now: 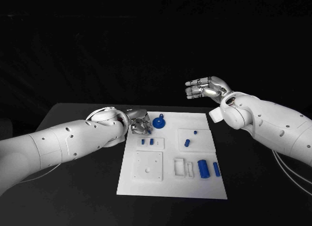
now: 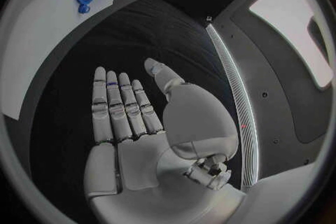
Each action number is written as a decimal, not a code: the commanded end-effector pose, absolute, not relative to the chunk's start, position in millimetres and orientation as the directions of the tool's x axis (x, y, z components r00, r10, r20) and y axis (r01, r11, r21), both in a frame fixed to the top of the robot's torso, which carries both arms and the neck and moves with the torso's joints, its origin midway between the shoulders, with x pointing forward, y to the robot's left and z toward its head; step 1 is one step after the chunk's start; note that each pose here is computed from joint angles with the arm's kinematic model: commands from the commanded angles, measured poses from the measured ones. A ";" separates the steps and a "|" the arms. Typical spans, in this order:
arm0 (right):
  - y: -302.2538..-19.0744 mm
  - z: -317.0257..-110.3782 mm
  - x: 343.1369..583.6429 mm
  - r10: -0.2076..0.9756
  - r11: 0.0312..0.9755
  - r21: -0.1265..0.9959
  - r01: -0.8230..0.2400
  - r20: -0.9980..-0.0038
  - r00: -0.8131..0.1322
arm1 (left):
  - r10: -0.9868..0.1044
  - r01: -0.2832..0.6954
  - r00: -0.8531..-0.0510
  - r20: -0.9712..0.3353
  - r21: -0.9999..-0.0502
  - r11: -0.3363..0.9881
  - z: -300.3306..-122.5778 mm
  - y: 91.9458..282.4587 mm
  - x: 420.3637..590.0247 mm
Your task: Assemble the parts on the task board
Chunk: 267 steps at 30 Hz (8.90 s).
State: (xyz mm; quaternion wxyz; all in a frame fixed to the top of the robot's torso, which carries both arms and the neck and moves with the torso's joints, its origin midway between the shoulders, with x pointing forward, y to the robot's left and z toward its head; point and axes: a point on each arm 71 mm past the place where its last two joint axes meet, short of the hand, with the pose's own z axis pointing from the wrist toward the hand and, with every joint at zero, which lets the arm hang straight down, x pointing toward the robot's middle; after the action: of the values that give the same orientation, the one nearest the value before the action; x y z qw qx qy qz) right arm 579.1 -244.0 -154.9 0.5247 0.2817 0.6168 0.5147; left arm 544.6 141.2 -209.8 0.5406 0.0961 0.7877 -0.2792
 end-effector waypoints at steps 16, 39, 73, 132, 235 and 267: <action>-240.8 -154.4 578.4 0.880 0.307 0.929 -0.205 -0.359 -0.310 | -0.072 0.481 -0.429 -0.900 -0.296 0.825 -218.9 130.0 540.6; -242.3 -154.5 578.5 0.881 0.309 0.929 -0.203 -0.360 -0.308 | -0.090 0.525 -0.375 -0.923 -0.291 0.799 -215.6 131.2 537.7; -242.5 -154.7 578.7 0.881 0.309 0.929 -0.203 -0.360 -0.307 | -0.110 0.521 -0.375 -0.921 -0.307 0.797 -215.6 131.5 537.2; -255.3 -167.6 572.3 0.854 0.374 0.906 -0.200 -0.420 -0.305 | -0.181 0.475 -0.305 -0.935 -0.315 0.822 -211.4 162.6 545.8; -232.2 -213.2 506.5 0.109 0.948 0.141 -0.286 -0.986 -0.127 | -0.869 0.120 -0.257 -0.422 -0.907 0.404 -177.7 246.6 557.5; -150.6 -165.3 458.2 0.216 0.826 0.210 -0.524 -0.975 -0.050 | -0.869 0.138 -0.259 -0.422 -0.907 0.399 -176.3 238.7 554.9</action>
State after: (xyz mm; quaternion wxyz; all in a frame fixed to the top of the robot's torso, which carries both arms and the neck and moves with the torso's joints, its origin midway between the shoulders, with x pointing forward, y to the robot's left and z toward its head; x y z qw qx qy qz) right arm 462.4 -156.5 -166.7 0.6621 -0.0885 0.6885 0.2824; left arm 555.4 242.7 -178.8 0.5354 -0.2897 0.6465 -0.4599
